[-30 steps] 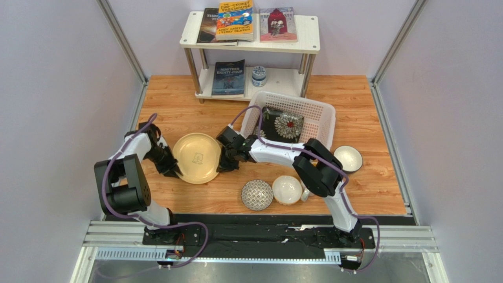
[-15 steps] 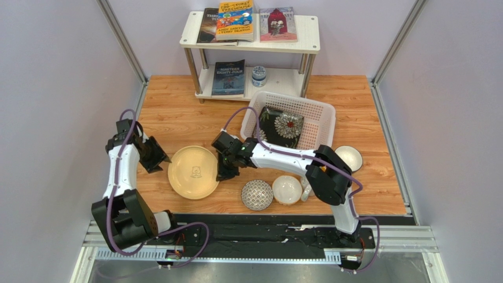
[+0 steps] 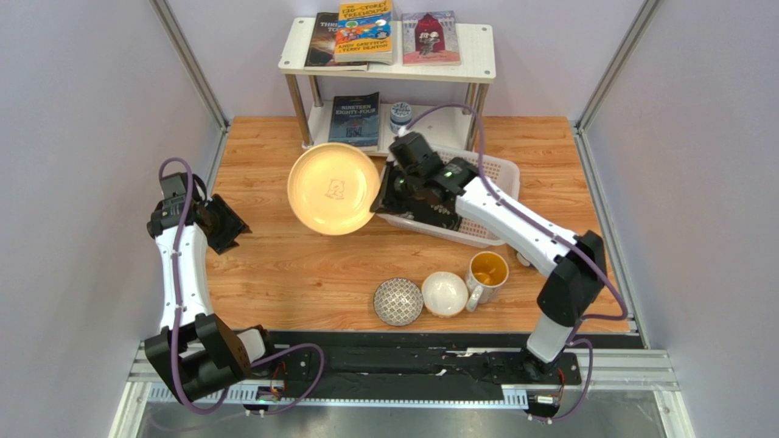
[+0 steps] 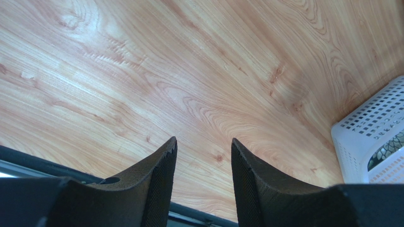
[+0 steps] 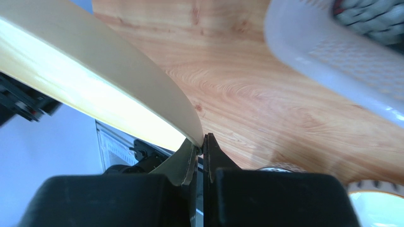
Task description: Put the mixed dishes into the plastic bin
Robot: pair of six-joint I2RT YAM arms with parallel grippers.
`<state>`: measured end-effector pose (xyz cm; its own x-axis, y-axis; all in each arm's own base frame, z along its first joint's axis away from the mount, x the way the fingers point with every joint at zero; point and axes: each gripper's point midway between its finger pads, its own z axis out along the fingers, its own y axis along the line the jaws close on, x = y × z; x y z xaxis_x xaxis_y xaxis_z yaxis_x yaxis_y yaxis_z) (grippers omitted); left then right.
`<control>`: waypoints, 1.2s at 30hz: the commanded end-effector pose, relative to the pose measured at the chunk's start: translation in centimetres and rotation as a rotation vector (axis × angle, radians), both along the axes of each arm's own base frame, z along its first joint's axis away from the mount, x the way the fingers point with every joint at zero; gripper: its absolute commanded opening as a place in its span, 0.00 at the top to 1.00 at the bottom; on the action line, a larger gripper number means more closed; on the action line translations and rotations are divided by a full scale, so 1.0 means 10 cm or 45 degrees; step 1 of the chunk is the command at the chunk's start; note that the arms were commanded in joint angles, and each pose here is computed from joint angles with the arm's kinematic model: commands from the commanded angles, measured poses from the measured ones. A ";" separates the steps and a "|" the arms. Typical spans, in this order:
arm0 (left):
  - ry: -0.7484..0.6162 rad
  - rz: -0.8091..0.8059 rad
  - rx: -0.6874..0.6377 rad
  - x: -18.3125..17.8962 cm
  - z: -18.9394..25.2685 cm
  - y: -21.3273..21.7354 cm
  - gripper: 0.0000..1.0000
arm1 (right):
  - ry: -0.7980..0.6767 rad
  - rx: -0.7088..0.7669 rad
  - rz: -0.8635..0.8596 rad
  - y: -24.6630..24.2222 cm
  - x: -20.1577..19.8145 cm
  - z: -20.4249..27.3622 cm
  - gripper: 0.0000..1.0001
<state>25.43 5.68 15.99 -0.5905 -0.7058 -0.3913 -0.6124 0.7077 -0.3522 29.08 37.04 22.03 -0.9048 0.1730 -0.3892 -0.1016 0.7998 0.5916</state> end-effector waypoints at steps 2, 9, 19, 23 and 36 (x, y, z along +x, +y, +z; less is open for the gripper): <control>-0.007 0.017 -0.030 -0.01 -0.04 -0.02 0.49 | -0.092 0.023 -0.149 -0.75 0.35 0.48 1.00; -0.002 -0.015 -0.059 0.01 -0.12 -0.06 0.49 | 0.032 -0.030 -0.330 -1.59 0.66 0.11 1.00; -0.002 -0.047 -0.092 0.02 -0.18 -0.11 0.50 | 0.224 -0.037 -0.373 -1.83 0.62 -0.53 1.00; -0.002 -0.051 -0.102 0.02 -0.20 -0.13 0.50 | 0.256 -0.017 -0.434 -1.95 0.70 -0.70 1.00; 0.001 -0.062 -0.111 0.01 -0.24 -0.15 0.51 | 0.355 0.034 -0.427 -1.91 0.98 -0.96 1.00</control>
<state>25.12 4.12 13.36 -0.6266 -0.7128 -0.3150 -0.5951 0.6987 -0.3971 36.95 16.25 11.45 -0.8548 0.5000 -0.1390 0.3705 0.7754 0.5114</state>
